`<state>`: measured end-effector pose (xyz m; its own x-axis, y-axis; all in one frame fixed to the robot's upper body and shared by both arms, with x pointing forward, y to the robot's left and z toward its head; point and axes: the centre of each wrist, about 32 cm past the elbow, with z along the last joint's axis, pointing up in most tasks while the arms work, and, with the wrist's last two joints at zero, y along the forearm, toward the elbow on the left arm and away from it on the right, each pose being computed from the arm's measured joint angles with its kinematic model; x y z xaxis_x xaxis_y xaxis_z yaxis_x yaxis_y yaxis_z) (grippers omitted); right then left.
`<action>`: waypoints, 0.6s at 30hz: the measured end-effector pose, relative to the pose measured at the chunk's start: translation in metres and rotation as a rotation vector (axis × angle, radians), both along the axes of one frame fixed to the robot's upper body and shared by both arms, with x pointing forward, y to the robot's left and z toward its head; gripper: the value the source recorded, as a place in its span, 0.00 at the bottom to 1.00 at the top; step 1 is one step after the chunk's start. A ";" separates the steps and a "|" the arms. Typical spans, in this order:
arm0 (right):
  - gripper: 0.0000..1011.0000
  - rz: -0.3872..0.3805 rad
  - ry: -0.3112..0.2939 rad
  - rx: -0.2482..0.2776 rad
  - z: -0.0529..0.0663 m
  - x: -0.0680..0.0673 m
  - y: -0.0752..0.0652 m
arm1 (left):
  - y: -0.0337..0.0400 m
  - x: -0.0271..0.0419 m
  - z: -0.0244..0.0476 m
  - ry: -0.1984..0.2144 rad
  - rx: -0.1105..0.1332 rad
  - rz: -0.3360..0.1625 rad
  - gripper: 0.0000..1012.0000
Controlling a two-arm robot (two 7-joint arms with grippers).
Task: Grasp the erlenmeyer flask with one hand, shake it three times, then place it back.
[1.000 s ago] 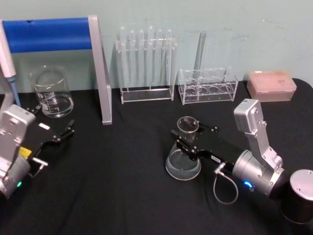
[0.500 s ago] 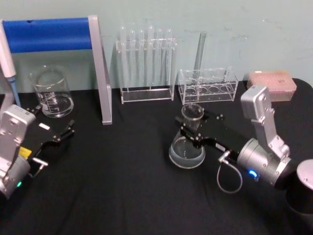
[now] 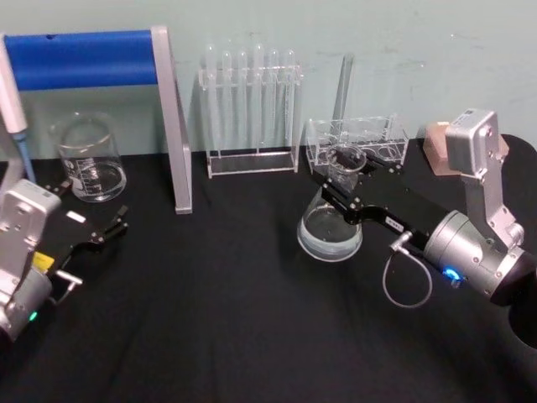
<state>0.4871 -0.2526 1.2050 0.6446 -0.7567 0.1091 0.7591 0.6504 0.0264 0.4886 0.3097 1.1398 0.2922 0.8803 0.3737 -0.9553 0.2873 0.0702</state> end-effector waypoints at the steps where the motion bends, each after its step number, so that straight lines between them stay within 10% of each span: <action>1: 0.45 0.000 0.000 0.001 0.000 0.000 0.000 | 0.0000 0.0000 0.0000 0.000 0.000 0.000 0.99; 18: 0.45 -0.006 0.008 0.008 0.000 0.000 0.000 | 0.0000 0.0000 0.0000 0.000 0.000 0.000 0.99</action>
